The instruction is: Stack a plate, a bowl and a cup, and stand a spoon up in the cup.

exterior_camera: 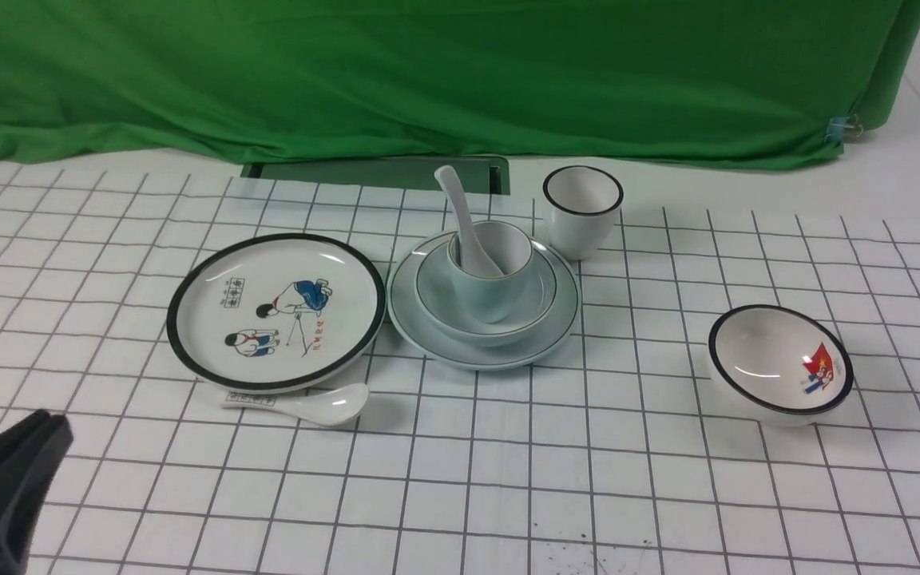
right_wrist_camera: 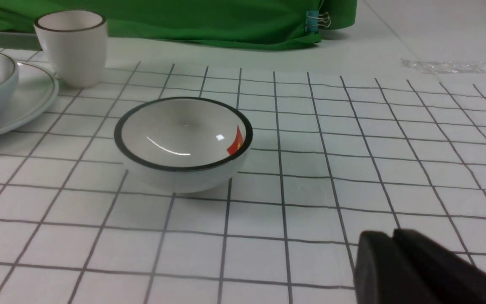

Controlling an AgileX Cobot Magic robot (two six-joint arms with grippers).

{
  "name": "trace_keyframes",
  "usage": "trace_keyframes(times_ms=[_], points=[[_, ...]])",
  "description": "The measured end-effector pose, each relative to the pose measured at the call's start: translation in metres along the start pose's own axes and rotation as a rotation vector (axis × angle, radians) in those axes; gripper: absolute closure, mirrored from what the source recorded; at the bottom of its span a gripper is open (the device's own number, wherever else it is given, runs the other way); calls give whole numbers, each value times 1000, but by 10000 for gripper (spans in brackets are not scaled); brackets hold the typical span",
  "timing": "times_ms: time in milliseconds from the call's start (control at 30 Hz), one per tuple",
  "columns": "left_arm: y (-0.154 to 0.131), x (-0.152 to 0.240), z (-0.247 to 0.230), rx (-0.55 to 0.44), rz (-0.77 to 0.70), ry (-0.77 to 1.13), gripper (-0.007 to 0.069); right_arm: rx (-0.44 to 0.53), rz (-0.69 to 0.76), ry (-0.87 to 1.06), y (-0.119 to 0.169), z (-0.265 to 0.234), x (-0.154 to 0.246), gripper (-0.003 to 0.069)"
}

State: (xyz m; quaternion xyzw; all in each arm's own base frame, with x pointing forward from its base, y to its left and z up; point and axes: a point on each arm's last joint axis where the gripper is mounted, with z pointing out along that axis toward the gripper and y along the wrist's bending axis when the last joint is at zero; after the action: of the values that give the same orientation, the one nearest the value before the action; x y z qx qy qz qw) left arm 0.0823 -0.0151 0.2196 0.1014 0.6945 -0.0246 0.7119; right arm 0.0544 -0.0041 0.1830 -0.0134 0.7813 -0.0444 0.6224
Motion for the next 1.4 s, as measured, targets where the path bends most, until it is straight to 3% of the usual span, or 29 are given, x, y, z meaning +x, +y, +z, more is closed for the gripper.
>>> trace_keyframes(times_ms=[100, 200, 400, 1400], points=[[6, 8, -14, -94, -31, 2, 654, 0, 0, 0, 0, 0, 0, 576], [6, 17, -21, -119, -87, 65, 654, 0, 0, 0, 0, 0, 0, 569], [3, 30, -29, -99, -110, 181, 654, 0, 0, 0, 0, 0, 0, 551], [2, 31, -29, -94, -70, 192, 654, 0, 5, 0, 0, 0, 0, 484]])
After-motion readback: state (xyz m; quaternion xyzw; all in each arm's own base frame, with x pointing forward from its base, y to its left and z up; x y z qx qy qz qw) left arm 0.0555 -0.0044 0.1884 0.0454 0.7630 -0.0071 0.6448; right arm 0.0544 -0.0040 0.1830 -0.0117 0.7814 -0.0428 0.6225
